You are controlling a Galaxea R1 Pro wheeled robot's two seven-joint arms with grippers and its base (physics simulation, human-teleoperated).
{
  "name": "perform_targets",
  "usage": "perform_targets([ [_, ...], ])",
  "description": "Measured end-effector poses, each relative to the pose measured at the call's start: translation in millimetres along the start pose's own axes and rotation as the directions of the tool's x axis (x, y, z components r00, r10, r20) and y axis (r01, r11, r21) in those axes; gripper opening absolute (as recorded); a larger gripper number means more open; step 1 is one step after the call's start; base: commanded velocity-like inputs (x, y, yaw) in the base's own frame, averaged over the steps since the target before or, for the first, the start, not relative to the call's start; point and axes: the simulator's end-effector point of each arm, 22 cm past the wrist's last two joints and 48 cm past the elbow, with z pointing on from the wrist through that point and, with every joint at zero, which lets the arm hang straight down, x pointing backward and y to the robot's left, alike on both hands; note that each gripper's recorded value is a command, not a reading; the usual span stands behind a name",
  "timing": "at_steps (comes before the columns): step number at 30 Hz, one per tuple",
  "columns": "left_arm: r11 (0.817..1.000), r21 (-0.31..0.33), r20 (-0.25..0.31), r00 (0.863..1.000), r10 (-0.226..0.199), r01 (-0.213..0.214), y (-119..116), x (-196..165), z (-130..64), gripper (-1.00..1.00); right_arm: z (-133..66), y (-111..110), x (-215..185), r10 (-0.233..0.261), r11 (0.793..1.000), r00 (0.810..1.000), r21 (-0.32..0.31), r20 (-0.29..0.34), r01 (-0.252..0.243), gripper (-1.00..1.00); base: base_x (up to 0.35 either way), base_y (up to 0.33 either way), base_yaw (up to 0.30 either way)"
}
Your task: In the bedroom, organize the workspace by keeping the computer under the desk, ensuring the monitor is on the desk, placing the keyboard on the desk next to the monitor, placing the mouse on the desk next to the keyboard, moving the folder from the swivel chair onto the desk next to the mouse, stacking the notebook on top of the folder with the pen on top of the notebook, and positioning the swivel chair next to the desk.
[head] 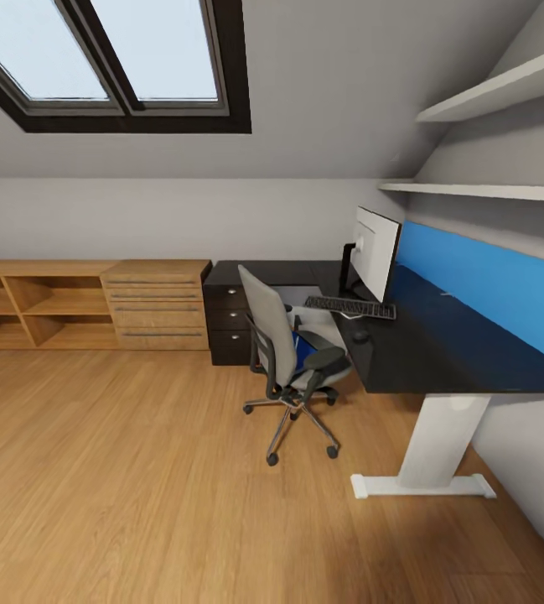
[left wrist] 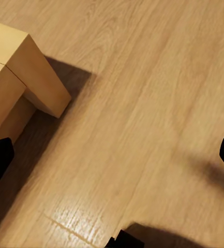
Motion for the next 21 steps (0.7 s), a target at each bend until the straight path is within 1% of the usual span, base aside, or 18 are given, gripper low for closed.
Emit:
perform_targets([
  [7, 1.000, -0.003, 0.001, 1.000, 0.000, 0.000, -1, 9, 8.2, 1.00, -5.4, 2, 31, -0.006, 1.000, 0.998, -0.007, -0.055, 0.005, 1.00, 0.000, 0.000, 0.000],
  [21, 1.000, 0.002, -0.004, 1.000, 0.000, 0.000, -5, 31, 23.9, 1.00, 7.3, 5, 55, -0.006, 1.000, 0.998, -0.010, -0.059, 0.005, 1.00, 0.000, 0.000, 0.000],
])
